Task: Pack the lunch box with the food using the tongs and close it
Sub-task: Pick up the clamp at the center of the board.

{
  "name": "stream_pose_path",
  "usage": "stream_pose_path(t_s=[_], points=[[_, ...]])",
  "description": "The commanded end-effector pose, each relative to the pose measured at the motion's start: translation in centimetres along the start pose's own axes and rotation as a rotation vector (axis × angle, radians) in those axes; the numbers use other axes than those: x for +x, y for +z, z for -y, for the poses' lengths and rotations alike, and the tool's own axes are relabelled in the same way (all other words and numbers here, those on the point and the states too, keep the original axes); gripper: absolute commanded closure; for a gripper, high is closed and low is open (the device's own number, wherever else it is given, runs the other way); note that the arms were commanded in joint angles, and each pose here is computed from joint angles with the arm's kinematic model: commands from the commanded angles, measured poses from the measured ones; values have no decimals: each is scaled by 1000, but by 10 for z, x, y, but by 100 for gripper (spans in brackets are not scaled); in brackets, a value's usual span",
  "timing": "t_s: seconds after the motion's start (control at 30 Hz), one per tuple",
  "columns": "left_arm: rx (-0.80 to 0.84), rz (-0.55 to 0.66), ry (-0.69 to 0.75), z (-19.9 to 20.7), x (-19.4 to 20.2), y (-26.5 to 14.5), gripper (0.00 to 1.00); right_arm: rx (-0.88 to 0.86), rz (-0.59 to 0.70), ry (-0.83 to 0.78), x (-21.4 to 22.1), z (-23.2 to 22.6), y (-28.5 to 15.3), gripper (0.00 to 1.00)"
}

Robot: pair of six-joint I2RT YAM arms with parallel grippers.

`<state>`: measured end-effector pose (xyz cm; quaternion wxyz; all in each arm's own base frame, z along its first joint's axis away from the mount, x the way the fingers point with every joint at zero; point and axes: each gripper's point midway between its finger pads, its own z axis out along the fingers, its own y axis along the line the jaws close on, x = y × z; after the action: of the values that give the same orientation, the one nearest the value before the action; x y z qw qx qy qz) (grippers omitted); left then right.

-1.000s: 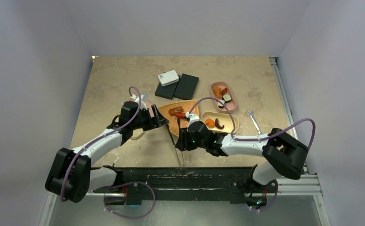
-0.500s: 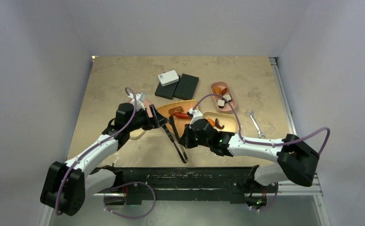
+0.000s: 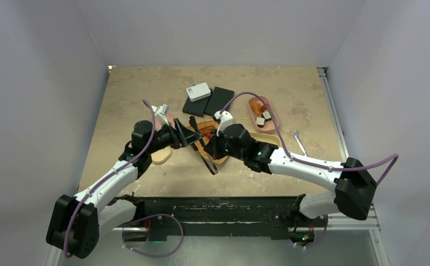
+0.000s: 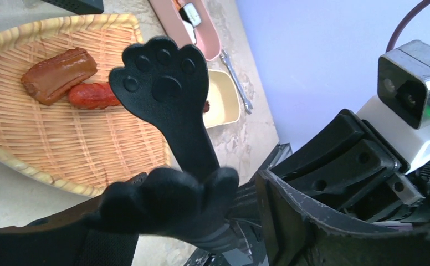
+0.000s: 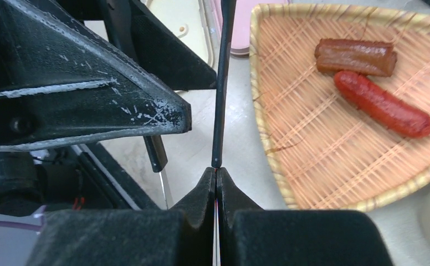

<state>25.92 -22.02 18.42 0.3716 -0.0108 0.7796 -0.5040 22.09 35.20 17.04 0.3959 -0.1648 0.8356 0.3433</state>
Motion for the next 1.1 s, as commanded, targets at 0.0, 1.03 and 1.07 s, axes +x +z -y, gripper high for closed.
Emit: stream_pose_path(t_s=[0.0, 1.03, 1.07], points=[[84, 70, -99, 18, -13, 0, 35, 29, 85, -119, -32, -1, 3, 100], [55, 120, -304, 0, -15, 12, 94, -42, 136, -244, -40, -20, 3, 89], [55, 124, -310, 0, -15, 12, 100, -25, 146, -234, -42, -17, 2, 88]])
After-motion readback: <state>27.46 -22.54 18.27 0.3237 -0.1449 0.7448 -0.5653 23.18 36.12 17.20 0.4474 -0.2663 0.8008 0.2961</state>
